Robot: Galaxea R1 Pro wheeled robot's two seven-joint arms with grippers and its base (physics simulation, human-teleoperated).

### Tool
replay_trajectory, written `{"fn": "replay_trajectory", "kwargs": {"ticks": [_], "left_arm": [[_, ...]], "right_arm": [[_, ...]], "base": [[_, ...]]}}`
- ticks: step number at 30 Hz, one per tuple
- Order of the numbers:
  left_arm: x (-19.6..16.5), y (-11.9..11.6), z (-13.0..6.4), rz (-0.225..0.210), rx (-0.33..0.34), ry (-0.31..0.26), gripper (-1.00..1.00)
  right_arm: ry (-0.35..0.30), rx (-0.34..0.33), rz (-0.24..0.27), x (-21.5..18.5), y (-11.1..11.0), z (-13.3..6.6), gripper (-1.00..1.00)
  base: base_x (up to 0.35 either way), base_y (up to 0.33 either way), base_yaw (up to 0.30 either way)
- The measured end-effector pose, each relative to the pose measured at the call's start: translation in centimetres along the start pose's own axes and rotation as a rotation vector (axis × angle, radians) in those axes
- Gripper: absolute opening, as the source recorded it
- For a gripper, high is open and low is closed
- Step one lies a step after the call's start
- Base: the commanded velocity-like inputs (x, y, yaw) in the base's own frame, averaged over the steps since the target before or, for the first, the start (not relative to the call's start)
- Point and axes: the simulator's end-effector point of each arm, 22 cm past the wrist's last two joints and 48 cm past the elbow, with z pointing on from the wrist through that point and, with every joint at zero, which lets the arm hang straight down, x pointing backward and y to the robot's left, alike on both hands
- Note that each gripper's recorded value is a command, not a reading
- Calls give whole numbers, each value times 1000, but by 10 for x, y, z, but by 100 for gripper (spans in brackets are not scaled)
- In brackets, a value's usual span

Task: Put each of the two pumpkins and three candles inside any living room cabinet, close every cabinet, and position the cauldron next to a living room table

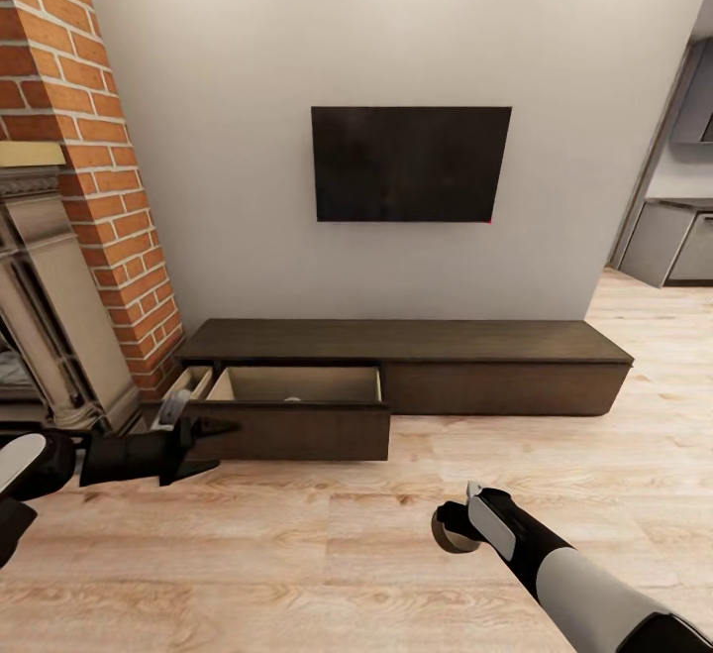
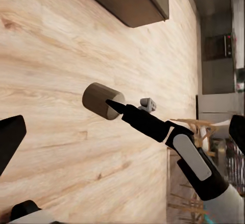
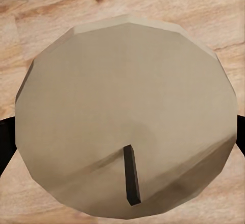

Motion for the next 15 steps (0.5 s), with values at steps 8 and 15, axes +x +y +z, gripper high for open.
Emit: {"fn": "replay_trajectory", "kwargs": {"ticks": [8,15], "left_arm": [[11,-38,-2,-81,170,50,100],[19,-61,-6,-105,304,64,100]], "right_arm": [[4,-1,-2,1,1,-1,-100],[2,-1,-1,1,1,0,-100]], "base": [[170,45,0],[310,82,0]]}}
